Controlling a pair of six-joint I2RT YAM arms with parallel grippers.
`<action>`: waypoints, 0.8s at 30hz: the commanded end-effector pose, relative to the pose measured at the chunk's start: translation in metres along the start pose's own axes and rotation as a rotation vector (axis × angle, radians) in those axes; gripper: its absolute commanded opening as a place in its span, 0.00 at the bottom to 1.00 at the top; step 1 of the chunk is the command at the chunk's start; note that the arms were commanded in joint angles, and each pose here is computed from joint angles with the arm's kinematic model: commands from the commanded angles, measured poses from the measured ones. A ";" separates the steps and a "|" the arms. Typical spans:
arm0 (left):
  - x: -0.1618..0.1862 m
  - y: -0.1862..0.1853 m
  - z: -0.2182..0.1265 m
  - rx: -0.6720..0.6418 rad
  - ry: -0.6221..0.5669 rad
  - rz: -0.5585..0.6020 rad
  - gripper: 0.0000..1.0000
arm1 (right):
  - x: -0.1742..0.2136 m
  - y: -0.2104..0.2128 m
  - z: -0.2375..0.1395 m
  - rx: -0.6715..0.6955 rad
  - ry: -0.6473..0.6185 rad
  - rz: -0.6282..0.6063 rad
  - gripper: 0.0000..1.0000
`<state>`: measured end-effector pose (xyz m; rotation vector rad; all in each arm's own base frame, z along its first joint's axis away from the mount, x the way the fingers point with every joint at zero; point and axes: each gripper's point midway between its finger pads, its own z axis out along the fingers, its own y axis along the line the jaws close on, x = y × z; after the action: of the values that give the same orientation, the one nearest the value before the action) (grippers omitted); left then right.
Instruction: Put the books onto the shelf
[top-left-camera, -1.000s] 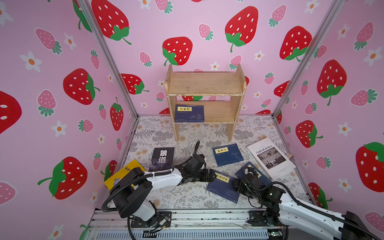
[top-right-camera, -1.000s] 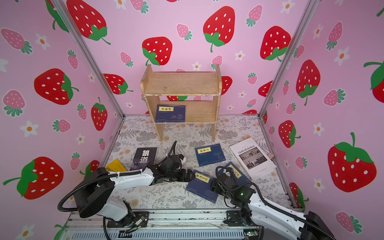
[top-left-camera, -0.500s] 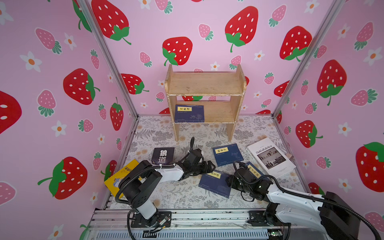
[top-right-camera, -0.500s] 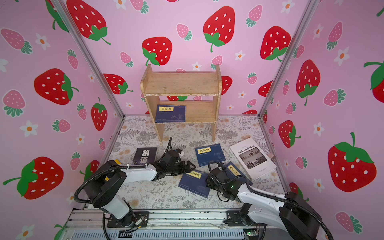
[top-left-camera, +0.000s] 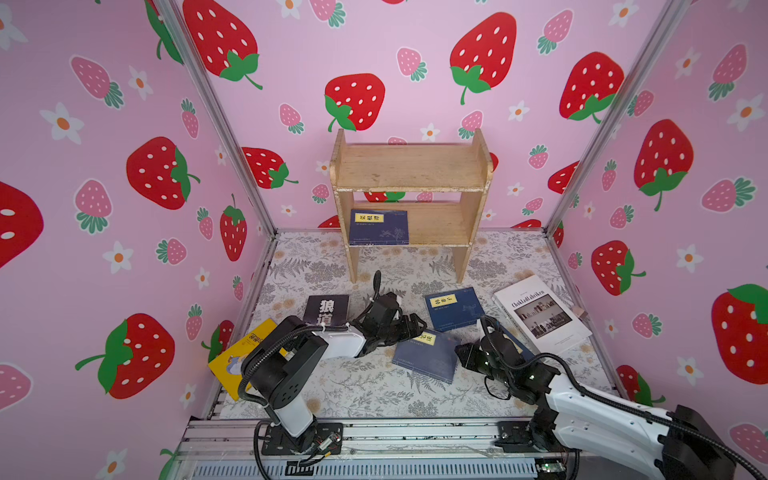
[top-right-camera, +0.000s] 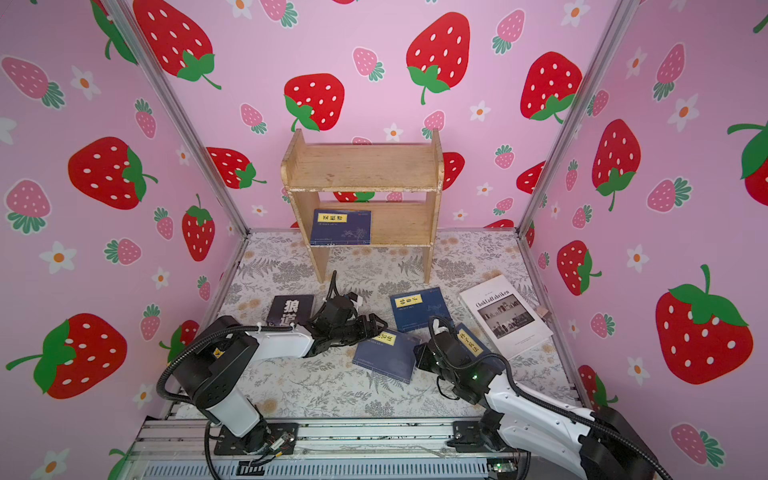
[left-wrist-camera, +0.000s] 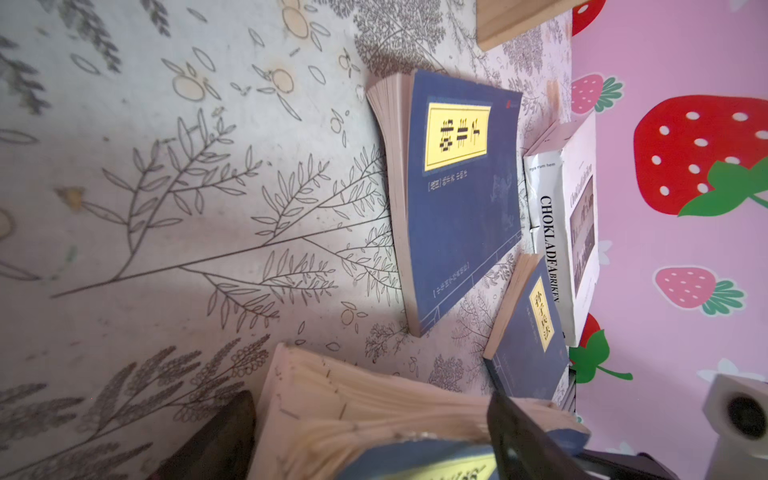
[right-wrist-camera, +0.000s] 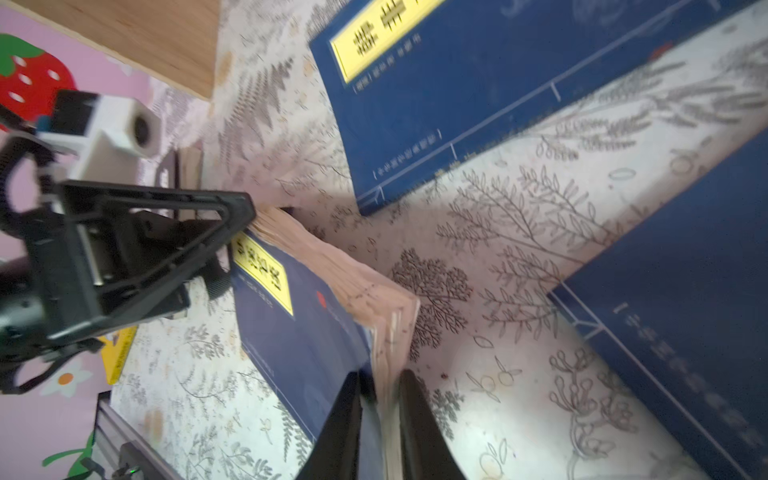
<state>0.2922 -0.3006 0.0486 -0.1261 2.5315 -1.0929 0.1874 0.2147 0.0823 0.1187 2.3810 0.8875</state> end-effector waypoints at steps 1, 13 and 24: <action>0.021 0.000 0.004 0.028 0.089 -0.042 0.88 | -0.015 0.019 -0.004 -0.107 -0.069 0.034 0.18; -0.005 0.011 -0.024 0.068 0.003 -0.094 0.89 | -0.031 0.033 -0.002 -0.126 -0.108 0.034 0.00; -0.017 0.021 -0.060 0.018 -0.044 -0.028 0.91 | -0.094 0.028 -0.011 -0.079 -0.303 0.052 0.00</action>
<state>0.2910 -0.2426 0.0764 -0.2216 2.4633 -1.1387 0.2334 0.2070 0.1256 0.2492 2.1704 0.9258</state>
